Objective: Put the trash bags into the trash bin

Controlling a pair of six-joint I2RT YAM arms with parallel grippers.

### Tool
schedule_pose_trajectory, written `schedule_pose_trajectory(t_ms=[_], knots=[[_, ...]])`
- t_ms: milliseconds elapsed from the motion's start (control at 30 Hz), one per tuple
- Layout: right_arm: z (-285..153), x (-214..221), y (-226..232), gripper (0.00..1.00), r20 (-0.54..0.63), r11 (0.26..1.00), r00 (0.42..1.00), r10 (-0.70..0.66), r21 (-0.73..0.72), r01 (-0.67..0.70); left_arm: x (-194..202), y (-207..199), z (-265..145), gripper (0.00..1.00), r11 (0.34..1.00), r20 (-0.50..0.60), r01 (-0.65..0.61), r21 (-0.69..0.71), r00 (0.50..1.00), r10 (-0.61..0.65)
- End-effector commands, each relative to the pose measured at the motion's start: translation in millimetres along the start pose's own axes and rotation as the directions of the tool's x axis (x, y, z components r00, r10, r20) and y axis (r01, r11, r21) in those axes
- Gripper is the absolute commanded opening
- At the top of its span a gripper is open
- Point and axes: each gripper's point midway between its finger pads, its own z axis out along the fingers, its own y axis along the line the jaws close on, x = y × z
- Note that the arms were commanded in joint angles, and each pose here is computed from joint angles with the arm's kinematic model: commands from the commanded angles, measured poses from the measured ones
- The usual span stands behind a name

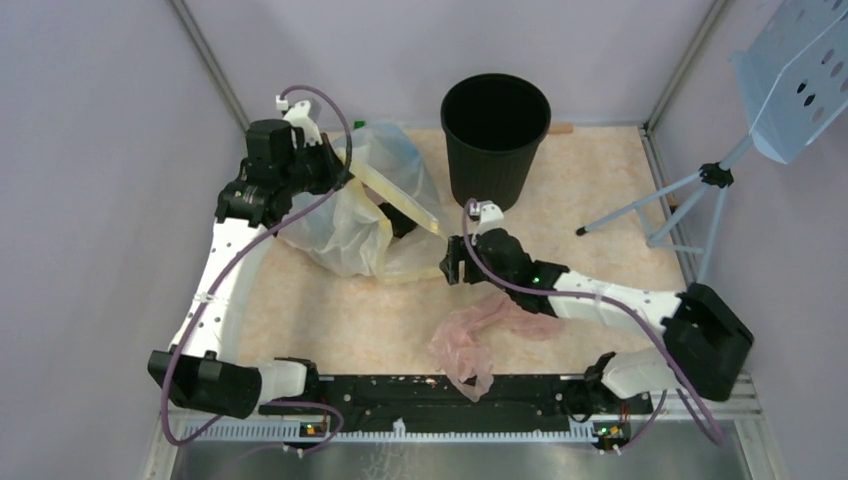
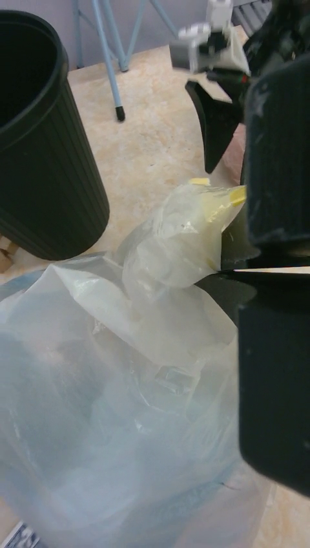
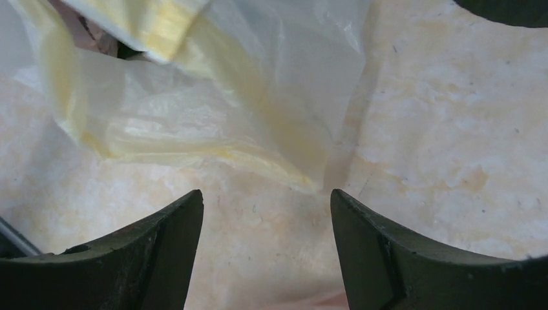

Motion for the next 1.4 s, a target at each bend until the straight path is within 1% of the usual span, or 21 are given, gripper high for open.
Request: schedule_pose_trajectory(t_ms=[0, 133, 200, 267, 300, 400, 500, 567, 667, 767, 800, 833, 900, 933, 967, 1067, 1133, 1367], knots=[[36.1, -23.6, 17.3, 0.71, 0.06, 1.0, 0.998, -0.018, -0.009, 0.019, -34.8, -3.4, -16.7, 0.0, 0.999, 0.084, -0.046, -0.008, 0.995, 0.046], [60.4, -26.4, -3.3, 0.69, 0.049, 0.987, 0.998, -0.038, 0.156, 0.03, -41.0, 7.3, -23.0, 0.0, 0.999, 0.097, -0.039, -0.037, 0.994, 0.043], [68.9, -32.2, 0.5, 0.56, 0.059, 0.987, 0.997, -0.045, 0.158, 0.035, -44.1, 16.6, -25.8, 0.0, 0.997, 0.103, -0.03, -0.07, 0.994, 0.037], [73.2, -41.9, 19.4, 0.16, 0.069, 0.996, 0.996, -0.057, 0.079, 0.051, -44.0, 19.7, -26.2, 0.0, 0.996, 0.102, -0.037, -0.082, 0.994, 0.046], [72.9, -48.3, 31.7, 0.01, 0.079, 0.998, 0.995, -0.053, 0.03, 0.051, -41.2, 19.7, -24.8, 0.0, 0.996, 0.096, -0.039, -0.076, 0.994, 0.046], [68.7, -66.7, 72.8, 0.0, 0.1, 0.991, 0.994, -0.051, -0.121, 0.063, -21.9, 12.0, -15.3, 0.0, 1.0, 0.057, -0.028, 0.005, 0.998, 0.027], [63.2, -82.1, 114.4, 0.0, 0.106, 0.954, 0.993, -0.058, -0.287, 0.086, 10.5, -0.1, -1.4, 0.0, 0.993, -0.003, 0.04, 0.111, 0.999, -0.04], [61.5, -94.1, 134.7, 0.0, 0.12, 0.928, 0.991, -0.052, -0.362, 0.092, 39.6, -10.6, 10.9, 0.0, 0.981, -0.064, 0.078, 0.175, 0.996, -0.068], [67.1, -108.9, 155.9, 0.0, 0.129, 0.901, 0.99, -0.048, -0.421, 0.099, 83.1, -14.6, 29.9, 0.0, 0.973, -0.161, 0.115, 0.2, 0.983, -0.083], [74.6, -119.1, 170.8, 0.0, 0.124, 0.886, 0.991, -0.04, -0.454, 0.093, 109.0, -11.0, 35.9, 0.12, 0.97, -0.234, 0.131, 0.203, 0.969, -0.082], [78.0, -119.7, 174.9, 0.0, 0.115, 0.882, 0.993, -0.038, -0.463, 0.087, 112.4, -10.3, 35.8, 0.16, 0.97, -0.241, 0.122, 0.208, 0.968, -0.07], [80.6, -122.8, 179.6, 0.0, 0.11, 0.878, 0.993, -0.031, -0.472, 0.08, 114.3, -10.6, 34.7, 0.21, 0.97, -0.242, 0.113, 0.216, 0.968, -0.059], [86.8, -119.9, 182.9, 0.0, 0.082, 0.876, 0.996, -0.029, -0.478, 0.064, 114.3, -11.1, 30.9, 0.38, 0.97, -0.222, 0.089, 0.228, 0.974, -0.037], [88.8, -117.6, 183.9, 0.0, 0.068, 0.873, 0.997, -0.025, -0.485, 0.055, 113.4, -10.3, 29.0, 0.49, 0.971, -0.206, 0.073, 0.226, 0.978, -0.025], [90.2, -116.1, 183.8, 0.0, 0.057, 0.872, 0.998, -0.016, -0.488, 0.043, 112.3, -9.7, 26.5, 0.58, 0.973, -0.188, 0.058, 0.226, 0.982, -0.015], [88.9, -117.1, 179.5, 0.0, 0.035, 0.868, 0.999, 0.028, -0.496, -0.007, 110.2, -7.0, 19.5, 0.72, 0.976, -0.13, 0.017, 0.216, 0.991, 0.011], [88.1, -117.5, 175.8, 0.0, 0.017, 0.866, 0.999, 0.052, -0.498, -0.037, 112.0, -6.8, 17.1, 0.76, 0.975, -0.112, 0.006, 0.222, 0.994, 0.019], [82.6, -114.0, 176.8, 0.0, -0.029, 0.852, 0.997, 0.075, -0.517, -0.079, 116.1, -16.8, 15.3, 0.83, 0.954, -0.09, -0.006, 0.299, 0.995, 0.034]])
